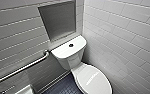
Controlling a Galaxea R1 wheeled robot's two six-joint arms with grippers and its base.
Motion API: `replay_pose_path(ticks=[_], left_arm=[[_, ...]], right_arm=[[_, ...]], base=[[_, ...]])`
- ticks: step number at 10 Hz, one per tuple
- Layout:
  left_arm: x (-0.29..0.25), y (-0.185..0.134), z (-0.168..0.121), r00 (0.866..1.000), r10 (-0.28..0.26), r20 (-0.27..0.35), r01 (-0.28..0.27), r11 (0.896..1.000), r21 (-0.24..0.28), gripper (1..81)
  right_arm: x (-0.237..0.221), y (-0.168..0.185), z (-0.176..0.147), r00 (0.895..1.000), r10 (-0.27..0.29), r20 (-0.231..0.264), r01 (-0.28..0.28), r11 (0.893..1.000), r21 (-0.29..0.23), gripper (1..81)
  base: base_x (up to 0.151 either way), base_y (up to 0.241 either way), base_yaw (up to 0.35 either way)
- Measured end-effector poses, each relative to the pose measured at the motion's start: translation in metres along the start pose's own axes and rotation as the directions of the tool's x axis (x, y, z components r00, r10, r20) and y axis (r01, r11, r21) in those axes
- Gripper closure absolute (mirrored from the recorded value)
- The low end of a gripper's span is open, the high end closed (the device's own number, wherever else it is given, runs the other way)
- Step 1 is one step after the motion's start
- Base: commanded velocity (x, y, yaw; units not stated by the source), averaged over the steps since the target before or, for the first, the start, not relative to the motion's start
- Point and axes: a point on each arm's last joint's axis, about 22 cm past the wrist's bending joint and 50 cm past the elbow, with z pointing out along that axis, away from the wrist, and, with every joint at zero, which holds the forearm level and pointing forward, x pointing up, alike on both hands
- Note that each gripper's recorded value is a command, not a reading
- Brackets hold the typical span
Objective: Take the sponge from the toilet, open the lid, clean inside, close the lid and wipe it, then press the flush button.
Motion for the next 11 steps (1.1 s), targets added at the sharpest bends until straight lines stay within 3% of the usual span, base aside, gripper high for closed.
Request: replay_pose_path(ticks=[4, 6, 9, 11], left_arm=[[-0.010, 0.018, 0.021, 1.000, 0.010, 0.006, -0.010, 1.000, -0.017, 1.0], [-0.010, 0.015, 0.022, 1.000, 0.013, 0.008, -0.013, 1.000, -0.010, 1.0], [-0.002, 0.026, 0.038, 1.000, 0.023, 0.003, -0.023, 0.999, -0.026, 1.0], [0.013, 0.010, 0.046, 0.999, 0.038, -0.014, -0.039, 0.999, -0.010, 1.0]], right_arm=[[0.076, -0.033, -0.060, 0.998, -0.001, -0.057, 0.007, 0.995, 0.099, 81.1], [0.138, -0.050, -0.079, 0.993, -0.053, -0.103, 0.065, 0.990, 0.123, 81.1], [0.235, -0.117, -0.070, 0.973, -0.156, -0.168, 0.190, 0.960, 0.206, 81.1], [0.294, -0.138, -0.069, 0.951, -0.235, -0.199, 0.274, 0.940, 0.201, 81.1]], base=[[0.000, 0.000, 0.000], [0.000, 0.000, 0.000], [0.000, 0.000, 0.000], [0.000, 0.000, 0.000]])
